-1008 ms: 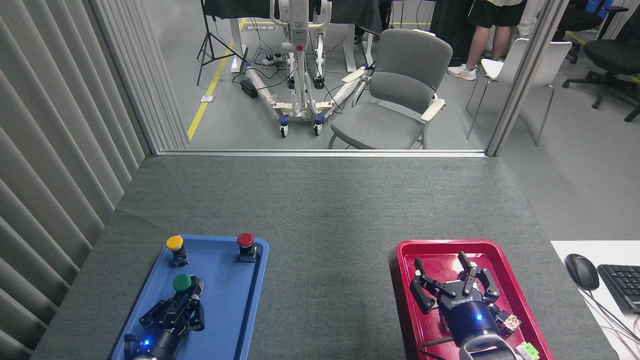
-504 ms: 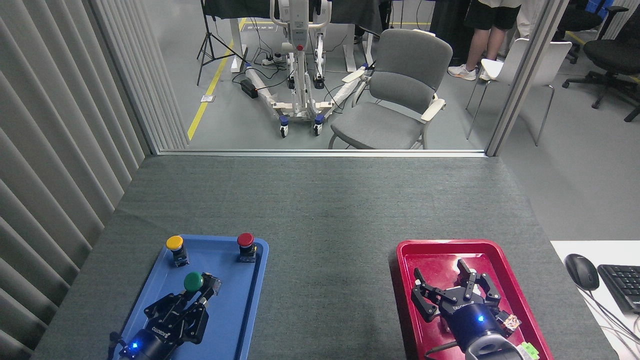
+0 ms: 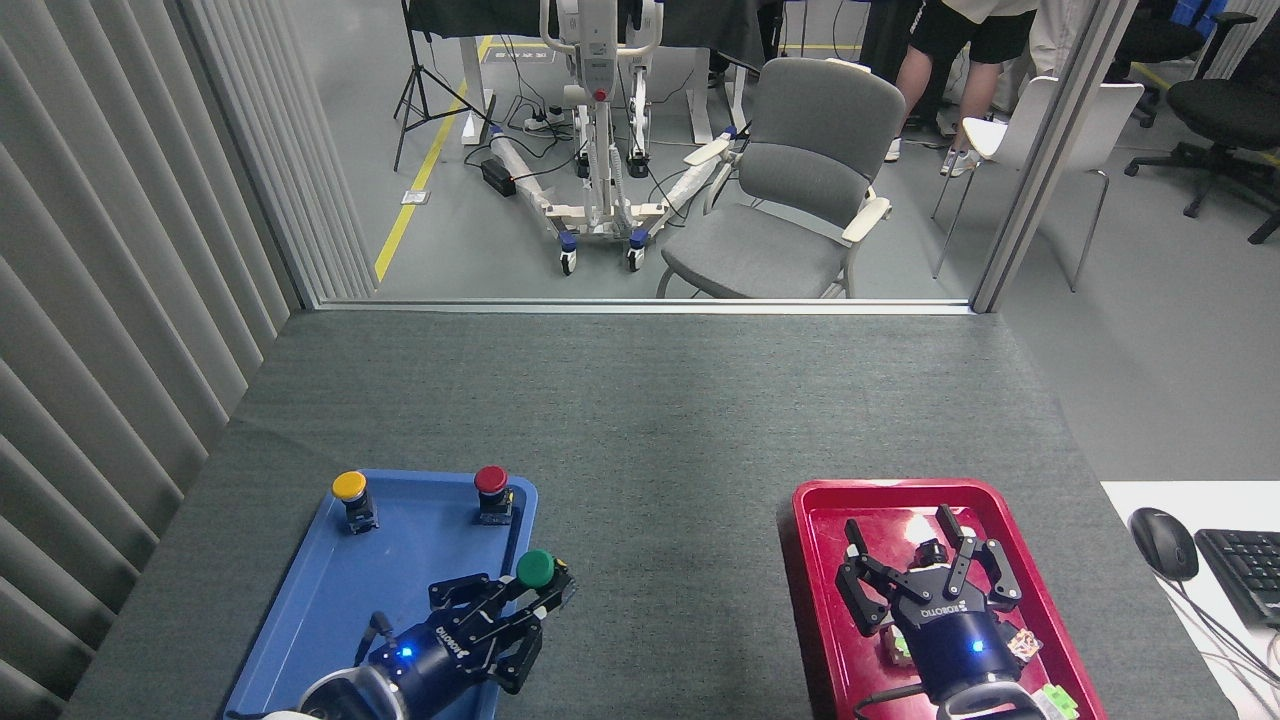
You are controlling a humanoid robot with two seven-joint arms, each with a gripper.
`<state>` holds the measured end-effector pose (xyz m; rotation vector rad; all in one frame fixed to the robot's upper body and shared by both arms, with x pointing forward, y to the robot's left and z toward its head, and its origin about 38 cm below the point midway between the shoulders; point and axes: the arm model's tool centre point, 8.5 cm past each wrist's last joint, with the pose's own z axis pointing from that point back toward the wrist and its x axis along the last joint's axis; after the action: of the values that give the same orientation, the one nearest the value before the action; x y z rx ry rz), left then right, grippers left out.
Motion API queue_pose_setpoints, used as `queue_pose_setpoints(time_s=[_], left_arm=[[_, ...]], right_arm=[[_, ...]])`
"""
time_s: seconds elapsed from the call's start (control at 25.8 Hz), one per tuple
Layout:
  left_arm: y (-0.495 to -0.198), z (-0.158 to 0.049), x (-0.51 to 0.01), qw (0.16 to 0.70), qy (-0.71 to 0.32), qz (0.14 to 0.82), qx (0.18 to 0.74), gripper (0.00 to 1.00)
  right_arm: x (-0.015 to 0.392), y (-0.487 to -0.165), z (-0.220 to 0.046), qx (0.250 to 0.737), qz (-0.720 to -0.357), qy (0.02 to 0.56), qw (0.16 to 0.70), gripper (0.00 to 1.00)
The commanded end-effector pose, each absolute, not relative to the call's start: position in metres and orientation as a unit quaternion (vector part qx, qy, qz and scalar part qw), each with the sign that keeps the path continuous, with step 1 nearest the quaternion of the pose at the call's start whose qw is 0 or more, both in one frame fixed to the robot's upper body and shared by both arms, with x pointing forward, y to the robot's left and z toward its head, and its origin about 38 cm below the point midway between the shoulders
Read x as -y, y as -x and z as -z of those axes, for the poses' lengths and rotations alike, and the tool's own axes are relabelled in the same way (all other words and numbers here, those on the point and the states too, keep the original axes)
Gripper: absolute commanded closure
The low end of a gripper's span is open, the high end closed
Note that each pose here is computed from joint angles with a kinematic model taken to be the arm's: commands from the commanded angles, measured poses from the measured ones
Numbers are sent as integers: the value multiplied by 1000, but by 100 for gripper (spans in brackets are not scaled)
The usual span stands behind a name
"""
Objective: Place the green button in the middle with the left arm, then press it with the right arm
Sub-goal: 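Carry the green button to the table middle and release it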
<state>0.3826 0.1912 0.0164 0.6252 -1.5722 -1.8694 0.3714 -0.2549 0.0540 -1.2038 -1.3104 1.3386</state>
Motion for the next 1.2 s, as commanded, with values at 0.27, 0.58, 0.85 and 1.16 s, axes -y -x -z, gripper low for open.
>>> queue_pose_setpoints(time_s=[0.27, 0.58, 0.85, 1.16], left_arm=[[-391, 8, -107, 324, -255, 756, 508, 100], [-394, 16, -83, 322, -244, 769, 496, 100], [-394, 16, -84, 329, -253, 763, 496, 49], [-395, 11, -85, 323, -260, 757, 506, 14]], right_arm=[[253, -366, -51, 534, -530, 488, 442, 0], [242, -373, -50, 522, -545, 464, 463, 1], [237, -374, -51, 527, -551, 459, 455, 1], [219, -370, -53, 571, -589, 407, 403, 56]])
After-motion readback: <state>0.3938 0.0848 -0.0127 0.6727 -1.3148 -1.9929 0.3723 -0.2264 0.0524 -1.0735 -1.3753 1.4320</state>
